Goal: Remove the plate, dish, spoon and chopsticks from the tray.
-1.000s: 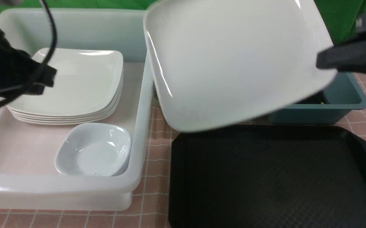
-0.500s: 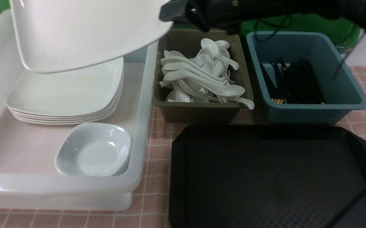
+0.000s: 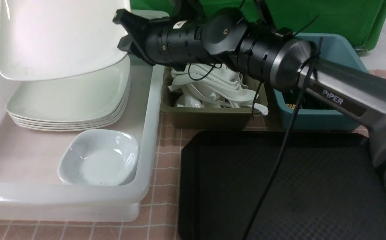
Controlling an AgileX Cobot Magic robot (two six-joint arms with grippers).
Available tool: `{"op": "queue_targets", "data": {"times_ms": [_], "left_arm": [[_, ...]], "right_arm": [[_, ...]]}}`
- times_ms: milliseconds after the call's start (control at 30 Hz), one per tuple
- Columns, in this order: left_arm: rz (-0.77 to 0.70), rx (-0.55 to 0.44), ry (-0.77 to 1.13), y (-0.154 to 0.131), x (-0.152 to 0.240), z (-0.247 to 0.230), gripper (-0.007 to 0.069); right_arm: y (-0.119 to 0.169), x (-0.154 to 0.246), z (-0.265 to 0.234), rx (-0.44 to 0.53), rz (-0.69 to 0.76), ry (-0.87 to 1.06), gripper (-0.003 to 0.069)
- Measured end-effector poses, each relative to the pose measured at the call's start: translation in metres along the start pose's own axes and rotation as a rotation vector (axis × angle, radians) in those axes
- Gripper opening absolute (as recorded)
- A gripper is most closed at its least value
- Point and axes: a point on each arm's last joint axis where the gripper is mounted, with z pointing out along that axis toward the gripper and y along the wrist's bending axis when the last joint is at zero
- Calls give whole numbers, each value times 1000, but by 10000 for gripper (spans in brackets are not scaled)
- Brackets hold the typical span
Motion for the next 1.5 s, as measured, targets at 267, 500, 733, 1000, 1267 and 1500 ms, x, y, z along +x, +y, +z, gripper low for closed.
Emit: {"op": "queue_targets", "data": {"times_ms": [267,500,733,1000,1267,1500], "left_arm": [[19,0,-3,0,0,0,-3],[20,-1,-3,0,0,0,-3],[23,-1,-3,0,0,0,-3],[67,0,53,-2,4,4,-3],[198,93,105,-30,8,17,-3],[385,257,71,-80,20,5,-3]], "right_arm": [[-10,8,12,15,0,-22,202],[-7,4,11,4,14,-45,256],[-7,8,12,8,14,-2,256],[8,-10,-27,30,-304,143,165],[37,-68,-155,279,-708,271,30],[65,-97,-309,494,-738,199,30]]}}
